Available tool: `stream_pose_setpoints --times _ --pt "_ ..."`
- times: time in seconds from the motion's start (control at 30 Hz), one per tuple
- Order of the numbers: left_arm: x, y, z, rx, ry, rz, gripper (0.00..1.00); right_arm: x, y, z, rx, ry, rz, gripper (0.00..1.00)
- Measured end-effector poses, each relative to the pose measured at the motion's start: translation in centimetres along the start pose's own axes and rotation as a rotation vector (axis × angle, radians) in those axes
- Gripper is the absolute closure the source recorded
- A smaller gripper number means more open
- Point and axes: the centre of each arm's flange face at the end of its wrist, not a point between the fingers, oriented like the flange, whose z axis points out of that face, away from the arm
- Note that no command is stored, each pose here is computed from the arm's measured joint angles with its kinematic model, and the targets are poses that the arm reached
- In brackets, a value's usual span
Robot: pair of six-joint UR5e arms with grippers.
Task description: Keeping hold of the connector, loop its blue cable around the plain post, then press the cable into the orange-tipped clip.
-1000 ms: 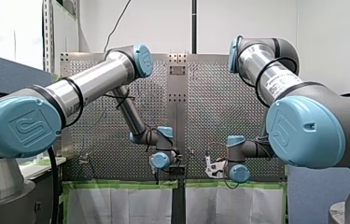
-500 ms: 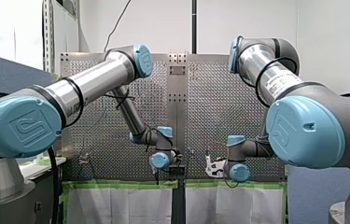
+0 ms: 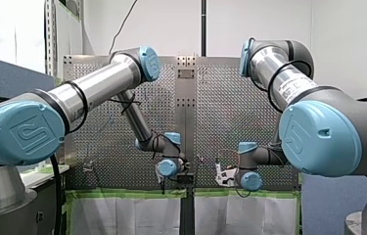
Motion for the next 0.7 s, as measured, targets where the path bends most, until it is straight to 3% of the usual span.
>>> stream_pose_setpoints --times 0.1,0.17,0.2,0.23,0.47,0.7 --pt "0.1 0.5 -0.2 -0.032 0.020 0.034 0.20 0.0 0.0 0.0 0.000 0.000 0.000 1.00" --pt "0.2 0.8 -0.3 -0.039 0.038 0.056 0.09 0.0 0.0 0.0 0.000 -0.001 0.000 1.00" --pt "0.2 0.9 -0.4 -0.039 0.050 0.070 0.09 0.0 0.0 0.0 0.000 -0.001 0.000 1.00" --pt "0.3 1.0 -0.4 -0.037 0.059 0.081 0.00 0.0 0.0 0.0 0.000 -0.001 0.000 1.00" --pt "-0.1 1.4 -0.7 -0.006 0.127 0.154 0.00 -0.2 0.3 0.0 -0.004 -0.010 -0.009 1.00" --pt "-2.3 0.2 -1.6 -0.025 0.150 0.235 0.00 -0.4 0.9 -0.1 -0.012 -0.026 -0.028 1.00"
